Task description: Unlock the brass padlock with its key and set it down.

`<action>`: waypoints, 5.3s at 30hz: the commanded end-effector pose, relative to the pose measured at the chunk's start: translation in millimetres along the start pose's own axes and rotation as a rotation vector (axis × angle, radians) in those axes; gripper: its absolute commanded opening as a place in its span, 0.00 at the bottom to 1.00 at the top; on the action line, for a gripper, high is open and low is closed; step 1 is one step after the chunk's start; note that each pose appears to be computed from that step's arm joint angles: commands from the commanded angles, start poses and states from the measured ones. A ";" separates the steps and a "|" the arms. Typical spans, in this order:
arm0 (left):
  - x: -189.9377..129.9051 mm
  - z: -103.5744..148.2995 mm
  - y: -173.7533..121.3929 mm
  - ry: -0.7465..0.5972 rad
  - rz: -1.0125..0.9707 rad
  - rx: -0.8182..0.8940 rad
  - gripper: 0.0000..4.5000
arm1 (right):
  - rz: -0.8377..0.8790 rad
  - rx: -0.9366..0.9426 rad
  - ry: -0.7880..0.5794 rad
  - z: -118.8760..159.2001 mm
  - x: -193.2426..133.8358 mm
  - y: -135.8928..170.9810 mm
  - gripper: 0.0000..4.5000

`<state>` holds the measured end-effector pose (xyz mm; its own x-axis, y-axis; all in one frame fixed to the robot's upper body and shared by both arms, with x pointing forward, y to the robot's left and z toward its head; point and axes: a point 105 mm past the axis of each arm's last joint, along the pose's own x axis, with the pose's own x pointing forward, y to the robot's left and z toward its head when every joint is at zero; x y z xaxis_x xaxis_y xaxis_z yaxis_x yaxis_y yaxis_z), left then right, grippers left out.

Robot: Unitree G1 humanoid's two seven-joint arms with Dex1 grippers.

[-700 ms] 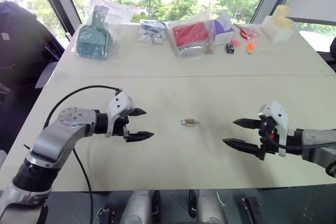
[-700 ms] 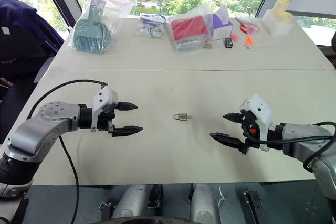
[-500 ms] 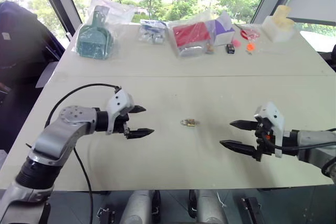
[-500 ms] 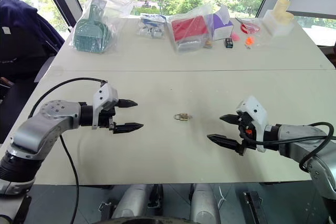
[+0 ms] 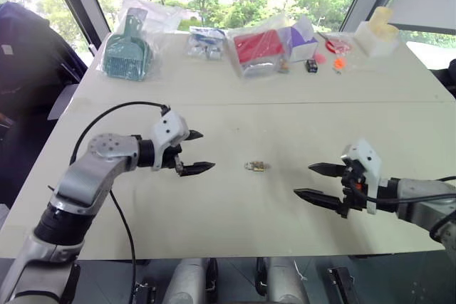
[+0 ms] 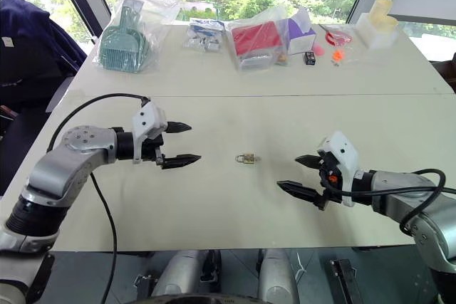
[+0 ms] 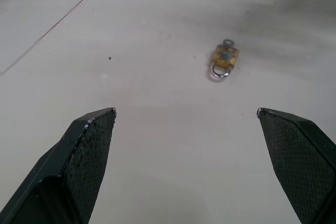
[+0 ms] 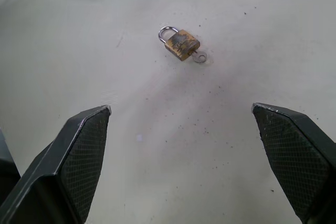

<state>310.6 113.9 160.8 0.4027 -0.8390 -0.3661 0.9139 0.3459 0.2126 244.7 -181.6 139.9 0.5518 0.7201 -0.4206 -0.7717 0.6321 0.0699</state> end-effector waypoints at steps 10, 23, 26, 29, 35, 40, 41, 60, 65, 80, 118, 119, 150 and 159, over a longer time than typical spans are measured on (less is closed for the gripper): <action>50.9 39.7 15.5 0.113 -0.265 0.236 1.00 | -0.067 -0.020 -0.042 10.5 -8.8 3.8 0.99; 153.5 17.3 -27.9 0.313 -0.489 0.254 1.00 | -0.144 0.021 -0.122 6.3 2.7 13.4 0.99; 159.0 12.7 -28.1 0.332 -0.482 0.259 1.00 | -0.155 0.032 -0.144 7.7 4.0 14.4 0.99; 163.5 9.8 -29.7 0.349 -0.471 0.255 1.00 | -0.162 0.039 -0.154 7.4 4.3 16.6 0.99; 152.2 -2.2 -32.9 0.402 -0.516 0.270 1.00 | -0.170 0.045 -0.154 5.8 4.7 14.8 0.99; 143.4 -7.1 -34.6 0.411 -0.511 0.266 1.00 | -0.168 0.045 -0.158 6.6 6.8 12.5 0.99; 142.7 -8.2 -36.0 0.411 -0.509 0.262 0.88 | -0.166 0.045 -0.158 6.8 7.4 12.2 1.00; 121.8 74.0 -10.2 -0.100 -0.264 0.516 0.15 | -0.085 0.285 -0.344 41.2 5.1 5.9 1.00; 85.9 106.1 -1.3 -0.278 -0.188 0.634 0.15 | -0.069 0.356 -0.459 68.1 6.1 -2.6 1.00; 58.4 124.5 -4.5 -0.362 -0.090 0.671 0.15 | 0.052 0.409 -0.586 109.1 15.3 6.9 0.87; 51.6 152.1 -15.7 -0.545 0.209 1.143 0.15 | 0.072 0.769 -0.786 117.8 35.7 6.9 0.01; 50.5 153.4 -15.9 -0.556 0.227 1.171 0.15 | 0.073 0.787 -0.794 118.1 36.0 7.0 0.01; 58.3 141.8 3.7 -0.484 0.137 1.044 0.15 | 0.039 0.291 -0.673 133.9 10.4 2.7 0.81; 59.0 143.4 -3.5 -0.495 0.123 1.052 0.15 | 0.062 0.308 -0.663 130.7 21.2 -0.4 0.81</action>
<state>331.6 5.5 255.4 0.2390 -0.9710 0.0105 0.3122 0.0871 0.9460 299.7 -130.5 240.2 0.6770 0.7113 0.1890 -0.7162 0.5777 0.3915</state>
